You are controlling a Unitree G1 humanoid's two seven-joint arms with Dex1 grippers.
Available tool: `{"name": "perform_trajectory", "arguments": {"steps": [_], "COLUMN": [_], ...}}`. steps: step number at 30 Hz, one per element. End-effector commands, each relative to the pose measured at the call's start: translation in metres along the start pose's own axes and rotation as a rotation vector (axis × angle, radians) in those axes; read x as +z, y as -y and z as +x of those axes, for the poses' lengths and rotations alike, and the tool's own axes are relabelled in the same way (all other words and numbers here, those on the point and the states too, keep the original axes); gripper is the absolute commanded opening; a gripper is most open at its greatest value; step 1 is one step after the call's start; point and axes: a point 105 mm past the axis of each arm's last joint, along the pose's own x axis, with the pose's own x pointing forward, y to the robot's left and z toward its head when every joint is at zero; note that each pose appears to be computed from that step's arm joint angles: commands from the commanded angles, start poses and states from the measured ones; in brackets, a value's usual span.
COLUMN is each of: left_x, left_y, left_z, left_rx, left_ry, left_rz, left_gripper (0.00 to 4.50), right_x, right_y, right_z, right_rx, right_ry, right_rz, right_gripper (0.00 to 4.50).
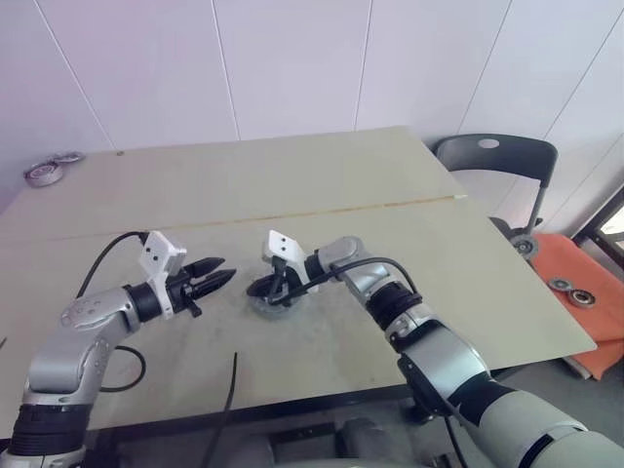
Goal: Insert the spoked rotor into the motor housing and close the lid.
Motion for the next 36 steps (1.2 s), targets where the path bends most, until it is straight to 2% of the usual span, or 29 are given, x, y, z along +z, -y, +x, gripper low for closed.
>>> {"name": "perform_trajectory", "arguments": {"steps": [1,4,10,14,19,21,26,36], "left_x": [0.014,0.014,0.015,0.013,0.015,0.015,0.012,0.017], "left_y": [-0.003,-0.003,-0.004,-0.003,-0.007,-0.007,-0.004,-0.014], "left_z": [-0.001,-0.001,-0.001,-0.001,-0.001,-0.002,-0.008,-0.011], "left_rx": [0.008,0.006,0.006,0.009,0.050,0.055,0.031,0.014], "left_ry": [0.038,0.041,0.045,0.047,0.080,0.081,0.058,0.036], "left_rz": [0.033,0.035,0.034,0.030,0.029,0.028,0.028,0.045], "left_gripper": [1.74,1.74,1.74,1.74,1.74,1.74,1.74,1.74], "right_x": [0.014,0.039,0.080,0.083,0.067,0.054,0.046,0.044], "right_y": [-0.007,-0.017,-0.020,-0.015,0.027,0.029,-0.004,-0.013], "right_z": [-0.009,-0.019,-0.038,-0.045,-0.052,-0.049,-0.031,-0.044], "right_rx": [0.084,0.162,0.107,-0.009,-0.526,-0.640,-0.565,-0.519], "right_ry": [0.048,0.128,0.261,0.270,0.242,0.215,0.216,0.239], "right_rz": [0.006,-0.025,-0.119,-0.191,-0.305,-0.359,-0.469,-0.376], "right_gripper": [0.00,0.00,0.00,0.00,0.00,0.00,0.00,0.00]}}
